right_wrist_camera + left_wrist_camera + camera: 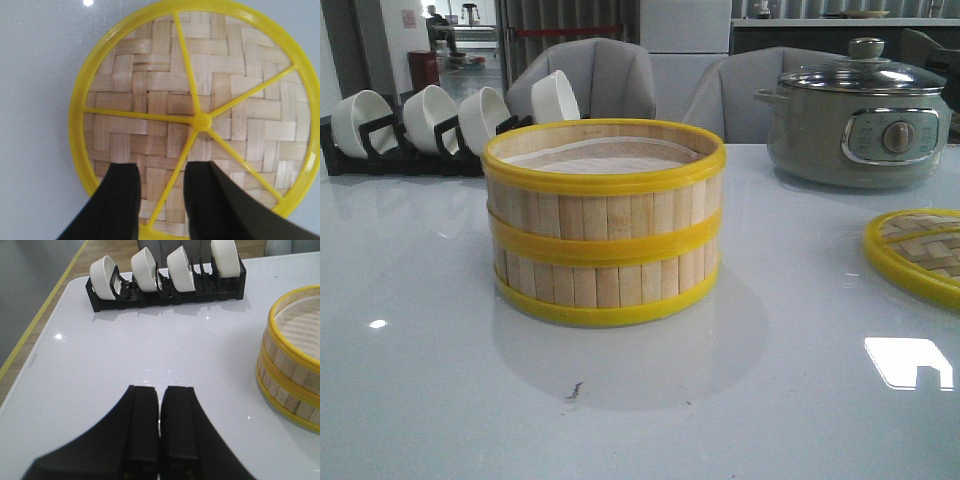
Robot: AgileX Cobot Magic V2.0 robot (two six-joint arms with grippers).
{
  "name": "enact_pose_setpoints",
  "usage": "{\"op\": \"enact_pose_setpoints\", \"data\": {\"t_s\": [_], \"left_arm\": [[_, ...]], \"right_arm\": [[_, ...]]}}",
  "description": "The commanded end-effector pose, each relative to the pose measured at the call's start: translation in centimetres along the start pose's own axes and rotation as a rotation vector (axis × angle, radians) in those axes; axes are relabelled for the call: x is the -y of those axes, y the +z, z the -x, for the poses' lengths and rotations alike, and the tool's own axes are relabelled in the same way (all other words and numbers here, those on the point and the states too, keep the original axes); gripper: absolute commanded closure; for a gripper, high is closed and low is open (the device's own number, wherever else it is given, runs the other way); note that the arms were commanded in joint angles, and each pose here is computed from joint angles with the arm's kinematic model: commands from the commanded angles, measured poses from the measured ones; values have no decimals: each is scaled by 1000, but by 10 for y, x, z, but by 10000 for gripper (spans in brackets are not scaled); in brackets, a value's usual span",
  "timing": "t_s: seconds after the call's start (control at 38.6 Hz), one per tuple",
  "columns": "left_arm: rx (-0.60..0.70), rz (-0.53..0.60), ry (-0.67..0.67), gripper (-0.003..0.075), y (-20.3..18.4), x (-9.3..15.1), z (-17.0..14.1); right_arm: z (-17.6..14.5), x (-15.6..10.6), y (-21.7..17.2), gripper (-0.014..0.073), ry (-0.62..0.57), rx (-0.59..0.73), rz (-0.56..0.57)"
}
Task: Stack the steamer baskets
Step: 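Move the right gripper over the woven lid and grasp its center hub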
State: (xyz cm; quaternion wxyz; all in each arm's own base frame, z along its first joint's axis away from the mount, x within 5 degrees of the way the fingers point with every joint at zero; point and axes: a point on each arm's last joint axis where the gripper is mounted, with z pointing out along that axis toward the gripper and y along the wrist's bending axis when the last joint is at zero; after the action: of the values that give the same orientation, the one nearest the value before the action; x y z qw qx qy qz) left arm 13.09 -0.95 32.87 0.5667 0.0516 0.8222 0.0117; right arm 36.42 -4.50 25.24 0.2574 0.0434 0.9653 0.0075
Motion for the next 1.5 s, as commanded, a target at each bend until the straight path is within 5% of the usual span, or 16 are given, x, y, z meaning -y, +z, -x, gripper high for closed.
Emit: {"op": "enact_pose_setpoints", "data": {"t_s": [0.0, 1.48], "left_arm": [[116, -8, -4, 633, -5, 0, 17], [116, -8, -4, 633, -5, 0, 17]], "right_arm": [[16, 8, -22, 195, 11, 119, -26], [31, 23, 33, 227, 44, 33, -35]]}}
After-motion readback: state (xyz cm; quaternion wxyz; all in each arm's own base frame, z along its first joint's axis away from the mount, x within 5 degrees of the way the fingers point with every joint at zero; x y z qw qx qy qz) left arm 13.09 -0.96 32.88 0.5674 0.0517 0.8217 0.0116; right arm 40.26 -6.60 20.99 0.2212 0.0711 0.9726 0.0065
